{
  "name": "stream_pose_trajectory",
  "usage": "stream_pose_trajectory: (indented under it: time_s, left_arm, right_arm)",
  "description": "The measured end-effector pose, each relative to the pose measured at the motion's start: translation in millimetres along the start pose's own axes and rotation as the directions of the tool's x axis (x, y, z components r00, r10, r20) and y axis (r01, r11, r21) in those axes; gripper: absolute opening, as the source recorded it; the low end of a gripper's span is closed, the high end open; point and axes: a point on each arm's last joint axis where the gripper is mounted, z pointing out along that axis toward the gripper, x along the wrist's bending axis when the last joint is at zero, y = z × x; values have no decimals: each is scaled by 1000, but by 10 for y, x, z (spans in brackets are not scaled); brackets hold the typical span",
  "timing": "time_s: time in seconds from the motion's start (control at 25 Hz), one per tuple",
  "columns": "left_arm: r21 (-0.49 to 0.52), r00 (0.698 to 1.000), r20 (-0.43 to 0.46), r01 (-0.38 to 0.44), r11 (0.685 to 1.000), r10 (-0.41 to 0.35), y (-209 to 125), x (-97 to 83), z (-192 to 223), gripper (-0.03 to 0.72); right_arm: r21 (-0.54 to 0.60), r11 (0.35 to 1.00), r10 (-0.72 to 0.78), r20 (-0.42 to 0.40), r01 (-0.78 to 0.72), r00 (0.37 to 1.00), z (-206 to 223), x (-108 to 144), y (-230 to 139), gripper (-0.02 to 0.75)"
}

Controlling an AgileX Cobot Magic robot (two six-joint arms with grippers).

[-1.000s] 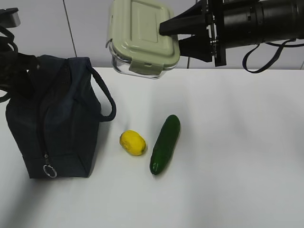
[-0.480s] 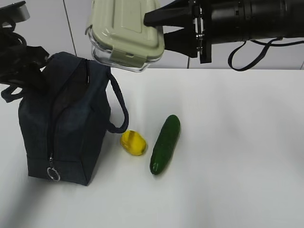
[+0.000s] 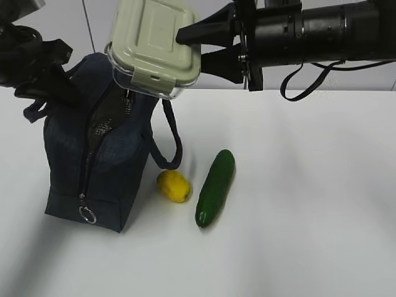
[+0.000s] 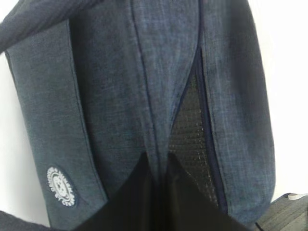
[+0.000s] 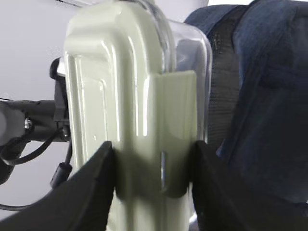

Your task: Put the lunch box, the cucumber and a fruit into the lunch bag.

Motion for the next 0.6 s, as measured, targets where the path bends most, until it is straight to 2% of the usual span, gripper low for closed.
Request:
stream_pose_trajectory:
  time_s: [0.6]
  left_arm:
    - [-124,994,110,-12,992,26,138,-124,-48,-4]
  right_arm:
    - [8,995,100,47,-100,994,142,-440,2,352]
